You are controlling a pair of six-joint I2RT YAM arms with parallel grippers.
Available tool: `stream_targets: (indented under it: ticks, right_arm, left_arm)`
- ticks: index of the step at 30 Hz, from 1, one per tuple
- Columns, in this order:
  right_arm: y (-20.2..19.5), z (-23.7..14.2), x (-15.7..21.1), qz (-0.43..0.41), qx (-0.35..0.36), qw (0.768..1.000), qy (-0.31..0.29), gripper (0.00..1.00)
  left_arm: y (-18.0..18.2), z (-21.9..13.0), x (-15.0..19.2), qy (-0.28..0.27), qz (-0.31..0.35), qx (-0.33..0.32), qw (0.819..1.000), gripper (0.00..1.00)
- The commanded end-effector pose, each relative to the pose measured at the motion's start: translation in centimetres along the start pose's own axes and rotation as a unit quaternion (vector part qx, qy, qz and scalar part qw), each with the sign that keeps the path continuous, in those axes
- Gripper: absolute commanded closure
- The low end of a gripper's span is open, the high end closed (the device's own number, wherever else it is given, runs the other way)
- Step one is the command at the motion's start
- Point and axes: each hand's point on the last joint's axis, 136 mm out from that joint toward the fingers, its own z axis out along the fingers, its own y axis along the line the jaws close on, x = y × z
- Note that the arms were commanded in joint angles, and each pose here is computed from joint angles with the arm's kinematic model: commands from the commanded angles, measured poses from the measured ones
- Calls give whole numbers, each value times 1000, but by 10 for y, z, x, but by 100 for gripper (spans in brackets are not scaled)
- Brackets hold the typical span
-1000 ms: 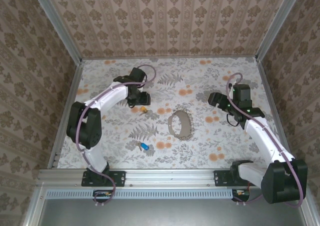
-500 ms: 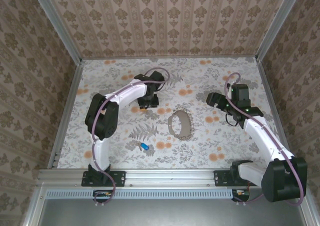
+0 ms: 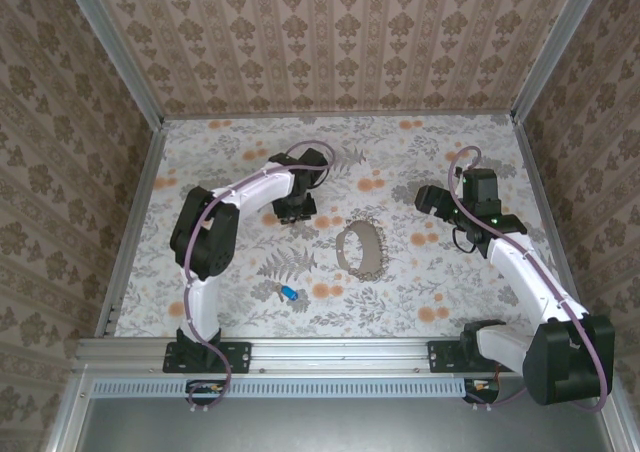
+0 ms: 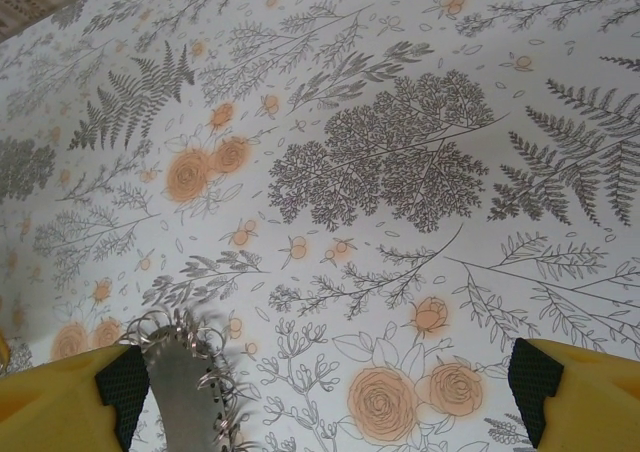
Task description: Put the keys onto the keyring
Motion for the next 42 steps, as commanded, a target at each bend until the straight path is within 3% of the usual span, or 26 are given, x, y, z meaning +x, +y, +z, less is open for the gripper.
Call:
stream_targets:
  ticks: [1, 7, 12, 17, 20, 24, 31, 38, 42]
  right_arm:
    - [-4, -1, 4, 2, 10, 1000, 2, 4]
    - [1, 4, 7, 8, -5, 1000, 13, 5]
    - [8, 3, 4, 9, -20, 1000, 12, 6]
    - [10, 2, 4, 5, -25, 1000, 12, 6]
    - [11, 2, 4, 5, -27, 1000, 12, 6]
    - [13, 4, 4, 5, -32, 999, 14, 6]
    - [16, 7, 5, 4, -36, 999, 17, 7]
    - [18, 9, 5, 2, -40, 999, 19, 6]
    - [20, 8, 4, 0, -42, 999, 18, 7]
  left_arm:
    - [1, 14, 14, 19, -16, -7, 1000, 73]
    - [0, 26, 10, 25, -22, -7, 999, 77]
    - [-2, 22, 1, 25, -26, 7, 999, 93]
    - [1, 20, -2, 23, -20, 12, 999, 95]
    - [2, 16, -3, 19, -13, 16, 1000, 80]
    - [0, 7, -8, 8, -9, 26, 1000, 72]
    - [3, -3, -22, -15, -21, 32, 999, 66]
    - [6, 8, -30, -8, -42, 46, 998, 52]
    - [2, 9, -33, -9, -45, 55, 997, 56]
